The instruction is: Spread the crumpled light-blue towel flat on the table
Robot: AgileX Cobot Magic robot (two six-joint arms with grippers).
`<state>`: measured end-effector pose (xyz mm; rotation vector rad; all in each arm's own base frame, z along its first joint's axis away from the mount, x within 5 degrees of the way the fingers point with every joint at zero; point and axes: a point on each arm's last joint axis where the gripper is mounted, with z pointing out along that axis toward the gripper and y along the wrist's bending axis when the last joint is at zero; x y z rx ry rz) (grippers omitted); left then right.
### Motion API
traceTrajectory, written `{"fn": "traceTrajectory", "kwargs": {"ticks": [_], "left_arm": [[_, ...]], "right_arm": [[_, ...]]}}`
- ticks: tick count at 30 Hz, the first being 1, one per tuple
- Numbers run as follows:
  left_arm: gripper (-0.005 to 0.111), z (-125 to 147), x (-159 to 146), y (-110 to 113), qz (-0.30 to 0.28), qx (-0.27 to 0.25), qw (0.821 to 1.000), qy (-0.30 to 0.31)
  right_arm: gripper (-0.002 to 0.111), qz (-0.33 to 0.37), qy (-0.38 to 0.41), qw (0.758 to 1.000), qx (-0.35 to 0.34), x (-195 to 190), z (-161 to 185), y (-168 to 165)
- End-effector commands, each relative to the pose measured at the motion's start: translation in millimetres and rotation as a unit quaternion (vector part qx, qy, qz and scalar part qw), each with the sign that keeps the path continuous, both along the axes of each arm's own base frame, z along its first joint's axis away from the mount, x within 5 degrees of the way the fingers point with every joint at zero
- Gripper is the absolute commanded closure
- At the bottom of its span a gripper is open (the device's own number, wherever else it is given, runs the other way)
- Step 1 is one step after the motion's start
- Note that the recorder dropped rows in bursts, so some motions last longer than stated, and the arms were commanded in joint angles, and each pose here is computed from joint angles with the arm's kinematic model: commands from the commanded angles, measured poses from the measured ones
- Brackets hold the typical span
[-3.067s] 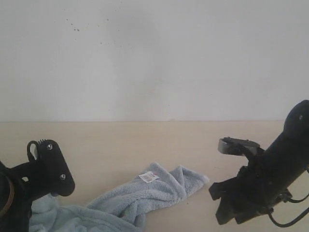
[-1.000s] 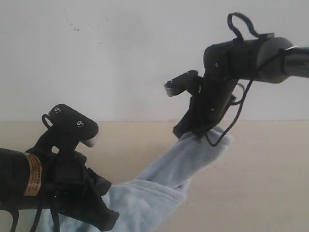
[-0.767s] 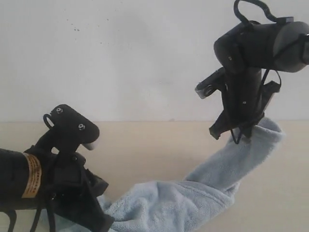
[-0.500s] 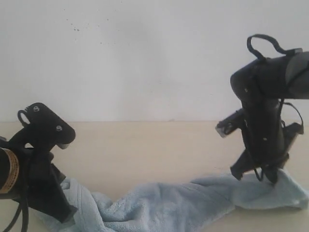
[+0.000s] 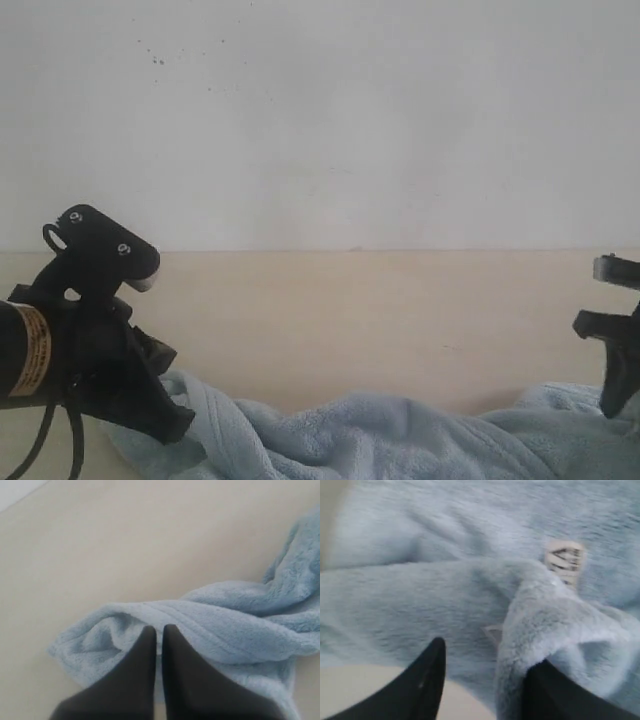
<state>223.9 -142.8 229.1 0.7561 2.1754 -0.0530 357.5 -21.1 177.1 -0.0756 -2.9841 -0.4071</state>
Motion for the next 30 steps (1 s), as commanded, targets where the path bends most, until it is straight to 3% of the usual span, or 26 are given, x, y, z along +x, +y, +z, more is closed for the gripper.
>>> {"fn": "traceTrajectory", "kwargs": {"ticks": [1,4,5,7,10,12,14,16,17,18,21,23,26,30], "left_arm": [[0.103,1,0,-2,0.014,-0.041,0.999,0.011],[0.103,1,3,2,0.025,-0.042,0.999,0.011],[0.103,1,3,2,0.028,-0.045,0.999,0.012],[0.103,1,3,2,0.034,-0.054,0.998,0.018],[0.103,1,3,2,0.036,-0.052,0.998,0.018],[0.103,2,4,5,0.045,-0.046,0.998,0.02],[0.103,4,7,10,0.061,-0.041,0.997,0.019],[0.103,7,11,16,0.081,-0.033,0.996,0.021],[0.103,7,13,19,0.089,-0.031,0.995,0.021],[0.103,7,14,21,0.097,-0.031,0.995,0.022],[0.103,8,17,30,0.119,-0.028,0.992,0.024],[0.103,9,19,35,0.133,-0.033,0.99,0.023],[0.103,15,18,42,0.147,-0.036,0.988,0.016],[0.103,29,10,51,0.167,-0.05,0.985,0.0]], "right_arm": [[0.057,-0.025,-0.044,0.994,0.101,4,11,-3],[0.062,-0.021,-0.043,0.994,0.094,3,10,-4],[0.072,-0.013,-0.04,0.996,0.082,2,9,-7],[0.105,0.005,-0.031,0.999,0.041,-1,8,-14],[0.109,-0.004,-0.048,0.998,0.03,-3,21,-14],[0.109,-0.013,-0.095,0.993,0.066,-1,37,-6],[0.109,0.015,-0.171,0.972,0.16,1,63,11],[0.109,0.06,-0.253,0.932,0.254,1,92,31],[0.109,0.092,-0.291,0.914,0.268,-2,104,39],[0.109,0.116,-0.3,0.911,0.259,-9,113,46],[0.109,0.223,-0.266,0.927,0.139,-33,121,66],[0.109,0.233,-0.217,0.947,0.038,-47,119,70],[0.109,0.237,-0.175,0.95,-0.105,-60,114,69],[0.109,0.173,-0.17,0.932,-0.268,-72,119,50]]}}
